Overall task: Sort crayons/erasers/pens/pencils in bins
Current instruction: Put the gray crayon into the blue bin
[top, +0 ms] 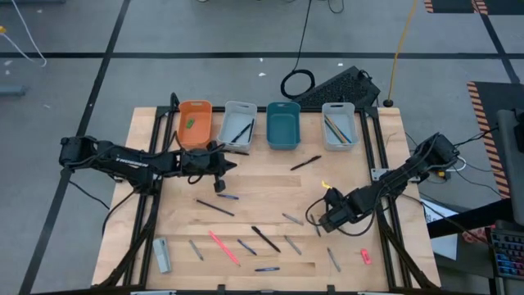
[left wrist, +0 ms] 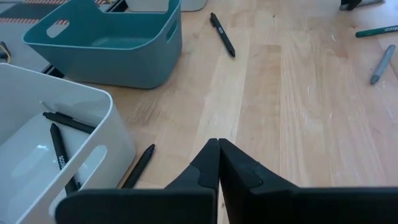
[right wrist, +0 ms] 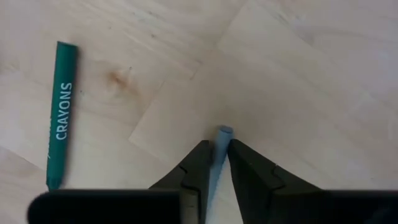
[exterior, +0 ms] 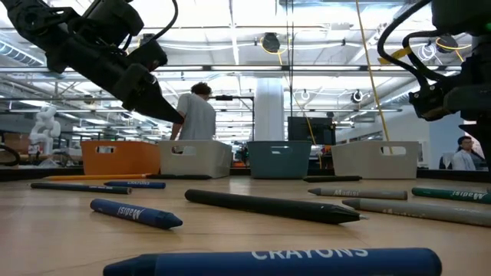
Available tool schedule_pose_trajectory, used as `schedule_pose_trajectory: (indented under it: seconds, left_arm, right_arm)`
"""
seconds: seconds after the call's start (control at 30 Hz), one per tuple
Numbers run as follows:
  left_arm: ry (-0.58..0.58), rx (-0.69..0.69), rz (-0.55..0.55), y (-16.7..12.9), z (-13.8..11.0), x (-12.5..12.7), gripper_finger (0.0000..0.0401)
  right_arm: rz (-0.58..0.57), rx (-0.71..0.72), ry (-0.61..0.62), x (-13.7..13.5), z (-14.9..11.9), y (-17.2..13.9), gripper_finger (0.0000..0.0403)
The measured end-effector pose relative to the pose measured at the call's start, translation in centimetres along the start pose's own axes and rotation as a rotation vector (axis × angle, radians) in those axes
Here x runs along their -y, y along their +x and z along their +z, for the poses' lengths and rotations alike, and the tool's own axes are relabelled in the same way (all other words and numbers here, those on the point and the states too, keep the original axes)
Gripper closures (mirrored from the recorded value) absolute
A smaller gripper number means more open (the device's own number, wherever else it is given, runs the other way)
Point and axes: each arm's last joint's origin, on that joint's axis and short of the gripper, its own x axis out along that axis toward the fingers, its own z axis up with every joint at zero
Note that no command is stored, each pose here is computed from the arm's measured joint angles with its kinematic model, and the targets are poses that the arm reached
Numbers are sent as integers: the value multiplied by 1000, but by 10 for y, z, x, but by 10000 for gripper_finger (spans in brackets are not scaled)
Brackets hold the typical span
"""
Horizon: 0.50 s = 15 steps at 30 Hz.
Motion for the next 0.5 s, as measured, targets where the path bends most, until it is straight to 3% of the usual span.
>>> schedule_pose_trajectory:
  seconds: [0.2, 0.5]
  left_arm:
    - [-2, -1, 0, 0, 0, 0, 389]
    - [-2, -2, 0, 0, 0, 0, 396]
  right_arm:
    - [0, 0, 8, 0, 0, 0, 380]
    - [58, 6, 13, 3, 1, -8, 374]
